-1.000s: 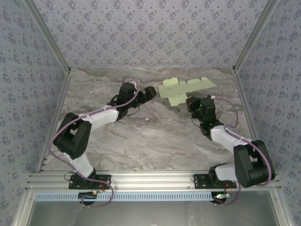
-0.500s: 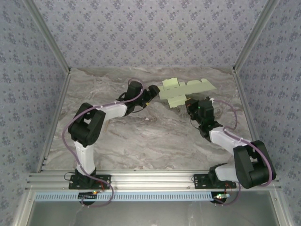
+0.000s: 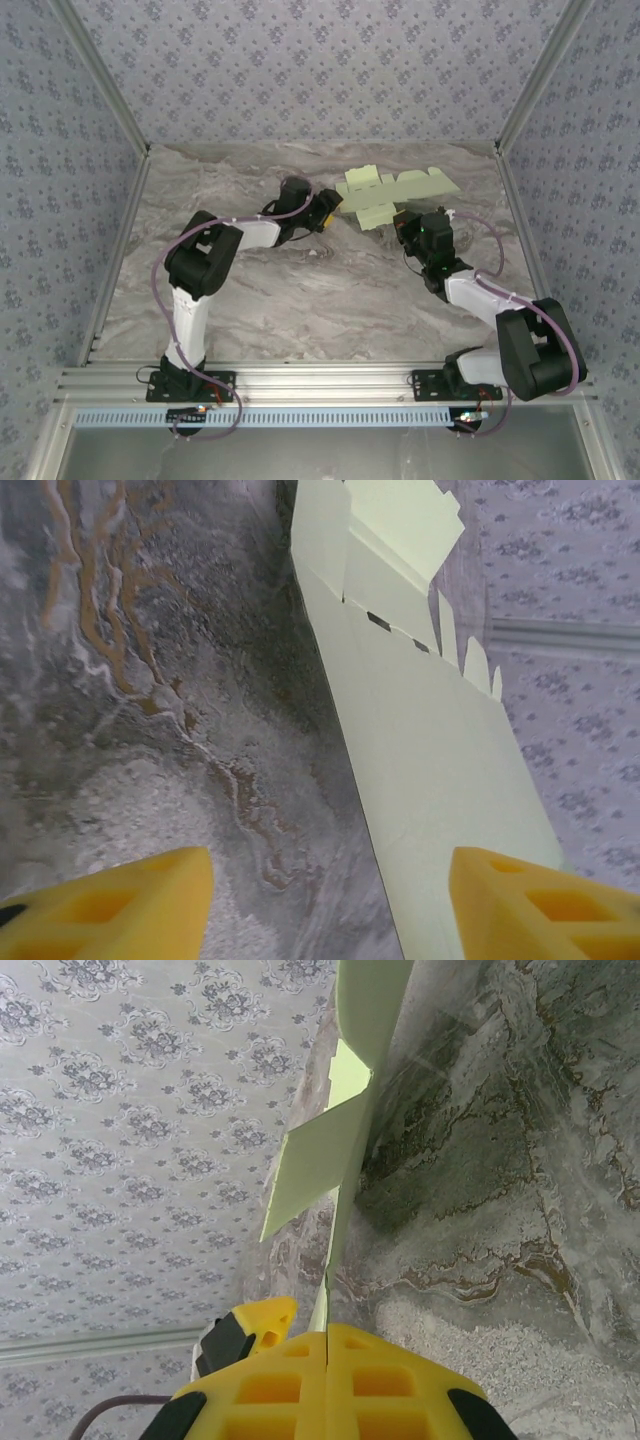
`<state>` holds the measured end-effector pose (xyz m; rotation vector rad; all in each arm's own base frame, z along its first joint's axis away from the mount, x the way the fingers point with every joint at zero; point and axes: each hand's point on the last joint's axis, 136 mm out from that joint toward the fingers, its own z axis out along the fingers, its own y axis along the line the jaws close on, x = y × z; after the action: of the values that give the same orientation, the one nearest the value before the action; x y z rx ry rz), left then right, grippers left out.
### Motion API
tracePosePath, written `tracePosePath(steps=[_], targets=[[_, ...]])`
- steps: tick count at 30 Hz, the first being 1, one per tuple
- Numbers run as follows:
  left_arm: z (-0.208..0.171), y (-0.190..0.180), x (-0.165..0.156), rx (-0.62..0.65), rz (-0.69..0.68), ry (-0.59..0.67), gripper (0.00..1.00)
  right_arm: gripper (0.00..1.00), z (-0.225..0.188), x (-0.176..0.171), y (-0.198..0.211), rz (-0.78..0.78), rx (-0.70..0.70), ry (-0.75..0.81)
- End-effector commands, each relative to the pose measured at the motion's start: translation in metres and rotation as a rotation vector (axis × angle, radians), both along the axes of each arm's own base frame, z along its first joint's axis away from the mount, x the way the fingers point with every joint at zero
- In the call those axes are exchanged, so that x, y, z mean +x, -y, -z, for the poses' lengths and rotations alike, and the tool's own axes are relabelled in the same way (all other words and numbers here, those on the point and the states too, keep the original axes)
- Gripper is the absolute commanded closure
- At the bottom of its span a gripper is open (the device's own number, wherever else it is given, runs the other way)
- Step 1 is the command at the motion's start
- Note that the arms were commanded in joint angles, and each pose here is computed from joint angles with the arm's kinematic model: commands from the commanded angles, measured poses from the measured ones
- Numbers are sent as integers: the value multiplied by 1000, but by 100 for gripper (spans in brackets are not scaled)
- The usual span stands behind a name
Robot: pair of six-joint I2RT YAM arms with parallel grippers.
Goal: Fold the paper box
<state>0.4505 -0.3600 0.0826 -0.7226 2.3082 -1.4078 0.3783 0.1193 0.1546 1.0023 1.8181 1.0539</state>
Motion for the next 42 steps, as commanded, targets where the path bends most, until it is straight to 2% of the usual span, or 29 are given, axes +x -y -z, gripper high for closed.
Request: tracePosePath(steps=[1, 15, 26, 31, 34, 38, 42], targets=[[-19, 17, 9, -100, 6, 31, 43, 100, 1, 2, 2, 26, 4, 9], [-28, 20, 20, -115, -13, 64, 74, 100, 12, 2, 0, 19, -2, -20], [-39, 21, 24, -101, -3, 106, 89, 100, 15, 1, 1, 16, -14, -34], [-57, 11, 26, -56, 10, 175, 96, 99, 17, -2, 4, 6, -41, -50], [-76, -4, 25, 17, 28, 259, 99, 85, 12, -9, 11, -15, -125, -67], [-106, -32, 19, 168, 72, 404, 100, 65, -3, -24, 19, -85, -314, -65], [-138, -67, 10, 375, 186, 580, 100, 53, -30, -36, 12, -229, -500, 9]])
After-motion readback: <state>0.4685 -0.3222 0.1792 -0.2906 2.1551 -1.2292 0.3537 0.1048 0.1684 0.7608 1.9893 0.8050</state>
